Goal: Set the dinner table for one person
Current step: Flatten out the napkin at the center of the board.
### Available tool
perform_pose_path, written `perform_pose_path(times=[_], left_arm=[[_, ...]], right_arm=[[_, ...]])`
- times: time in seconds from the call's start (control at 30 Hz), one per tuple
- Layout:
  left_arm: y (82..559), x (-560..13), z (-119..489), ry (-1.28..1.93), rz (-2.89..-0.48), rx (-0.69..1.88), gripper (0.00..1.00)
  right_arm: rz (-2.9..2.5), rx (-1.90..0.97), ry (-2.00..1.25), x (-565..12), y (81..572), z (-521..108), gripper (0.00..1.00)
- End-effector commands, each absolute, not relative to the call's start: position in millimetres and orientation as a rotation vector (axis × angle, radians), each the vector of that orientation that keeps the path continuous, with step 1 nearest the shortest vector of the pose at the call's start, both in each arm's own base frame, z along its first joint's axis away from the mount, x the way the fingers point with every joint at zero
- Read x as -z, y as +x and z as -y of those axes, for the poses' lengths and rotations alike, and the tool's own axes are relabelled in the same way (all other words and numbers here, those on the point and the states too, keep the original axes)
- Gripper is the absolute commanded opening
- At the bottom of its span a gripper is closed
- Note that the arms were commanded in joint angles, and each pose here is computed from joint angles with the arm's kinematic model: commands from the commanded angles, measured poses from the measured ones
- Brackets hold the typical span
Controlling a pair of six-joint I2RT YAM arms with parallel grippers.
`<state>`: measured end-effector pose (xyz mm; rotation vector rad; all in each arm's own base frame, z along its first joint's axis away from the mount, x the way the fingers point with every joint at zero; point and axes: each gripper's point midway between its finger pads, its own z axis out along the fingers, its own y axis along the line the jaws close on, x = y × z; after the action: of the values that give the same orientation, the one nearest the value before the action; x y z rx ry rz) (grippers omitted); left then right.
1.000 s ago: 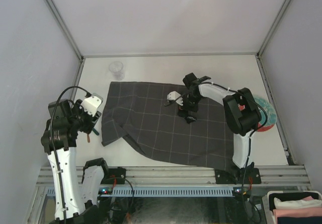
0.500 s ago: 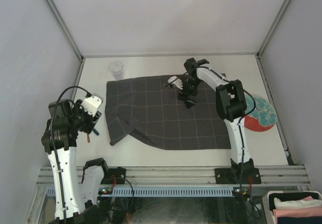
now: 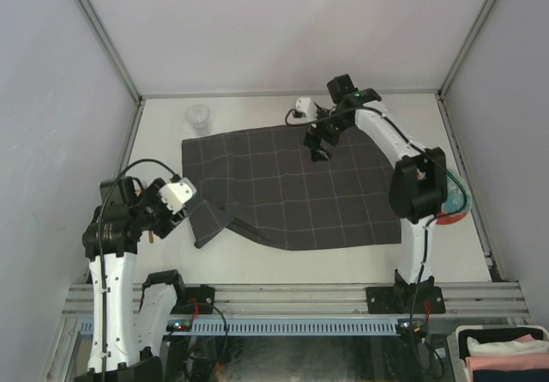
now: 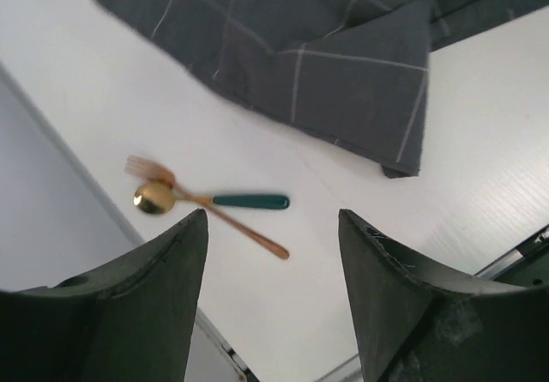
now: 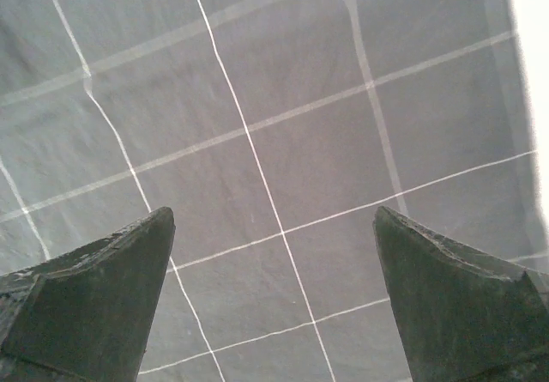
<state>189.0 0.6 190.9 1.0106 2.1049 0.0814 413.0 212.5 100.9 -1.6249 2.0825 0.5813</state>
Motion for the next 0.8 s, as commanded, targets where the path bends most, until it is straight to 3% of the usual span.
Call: perform_pose_path(times=[0.0, 0.13, 0.43, 0.77], left_arm=[[191.9, -185.5, 29.8, 1.265, -1.951, -0.015, 0.67], [189.3, -154.9, 42.3, 1.501, -1.905, 0.004, 0.68], [198.8, -94.6, 99.0, 1.838, -1.653, 0.029, 0.68], [222.3, -72.9, 147.5, 1.978, -1.574, 0.037, 0.68]], right_arm=[[-1.799, -0.589, -1.471, -226.9, 392.1, -247.8, 1.00], [-1.730, -0.462, -1.428, -239.5, 365.3, -238.9, 1.00], [-1.957, -0.316, -1.307, -188.3, 324.0, -189.7, 1.00], [-1.992, -0.272, -1.233, -186.4, 300.3, -158.6, 1.00]])
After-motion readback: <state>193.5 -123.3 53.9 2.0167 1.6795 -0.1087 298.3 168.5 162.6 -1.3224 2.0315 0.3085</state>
